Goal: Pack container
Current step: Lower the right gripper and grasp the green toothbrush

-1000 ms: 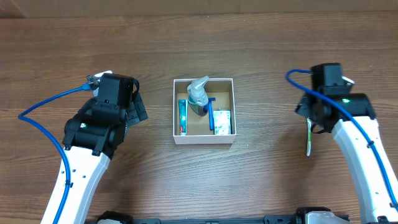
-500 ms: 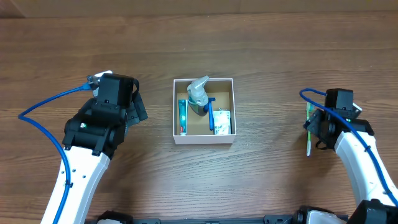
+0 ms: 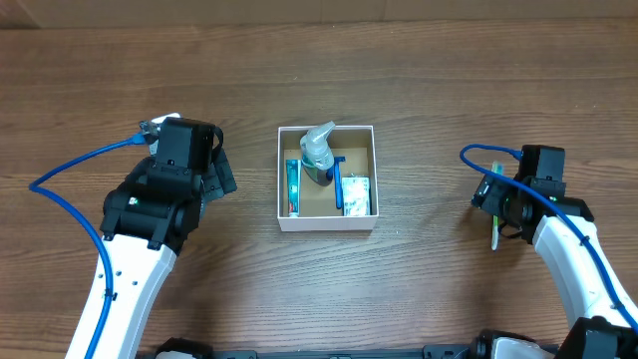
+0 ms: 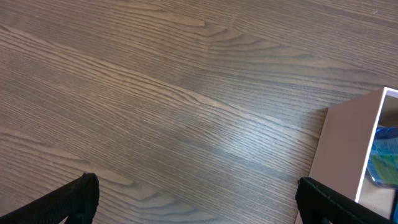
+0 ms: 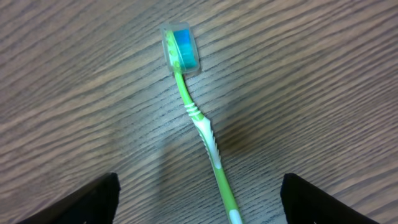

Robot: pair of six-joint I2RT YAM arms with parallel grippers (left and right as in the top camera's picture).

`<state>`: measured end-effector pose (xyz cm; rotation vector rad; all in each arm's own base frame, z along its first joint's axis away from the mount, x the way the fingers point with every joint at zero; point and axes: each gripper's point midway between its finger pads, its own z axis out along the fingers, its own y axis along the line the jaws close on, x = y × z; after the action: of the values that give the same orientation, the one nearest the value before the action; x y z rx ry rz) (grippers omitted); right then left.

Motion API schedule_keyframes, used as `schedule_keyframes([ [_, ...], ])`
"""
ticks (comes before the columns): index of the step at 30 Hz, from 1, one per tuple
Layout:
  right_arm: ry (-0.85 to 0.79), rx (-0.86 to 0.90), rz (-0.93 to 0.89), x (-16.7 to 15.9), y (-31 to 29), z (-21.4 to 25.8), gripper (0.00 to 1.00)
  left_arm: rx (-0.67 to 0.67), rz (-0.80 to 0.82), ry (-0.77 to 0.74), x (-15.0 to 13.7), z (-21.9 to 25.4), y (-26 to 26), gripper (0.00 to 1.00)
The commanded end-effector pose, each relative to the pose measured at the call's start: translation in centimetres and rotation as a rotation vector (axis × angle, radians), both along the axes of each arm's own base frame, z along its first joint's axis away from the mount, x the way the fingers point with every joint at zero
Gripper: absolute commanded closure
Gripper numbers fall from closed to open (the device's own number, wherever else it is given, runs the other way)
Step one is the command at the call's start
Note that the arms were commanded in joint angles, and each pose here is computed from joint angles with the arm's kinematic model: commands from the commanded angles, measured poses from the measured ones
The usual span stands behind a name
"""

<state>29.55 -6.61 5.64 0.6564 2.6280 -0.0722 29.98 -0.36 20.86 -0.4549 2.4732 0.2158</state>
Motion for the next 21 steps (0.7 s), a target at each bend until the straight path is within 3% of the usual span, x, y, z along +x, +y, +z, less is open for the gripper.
schedule_keyframes([
  [1,0.013,0.000,0.025,0.1,0.1,-0.7,0.06,0.023,-0.001,-0.012,0.3,0.6,0.4,0.00],
  [2,0.027,0.003,0.025,0.0,0.1,-1.2,0.00,0.023,-0.001,-0.013,0.3,0.6,0.4,0.00],
  [14,0.183,0.071,0.039,-1.2,1.1,-6.0,0.00,0.023,-0.001,-0.013,0.3,0.6,0.4,0.00],
  [21,0.178,0.177,0.074,-0.8,2.9,-5.3,0.10,0.023,-0.001,-0.012,0.3,0.6,0.4,0.00],
])
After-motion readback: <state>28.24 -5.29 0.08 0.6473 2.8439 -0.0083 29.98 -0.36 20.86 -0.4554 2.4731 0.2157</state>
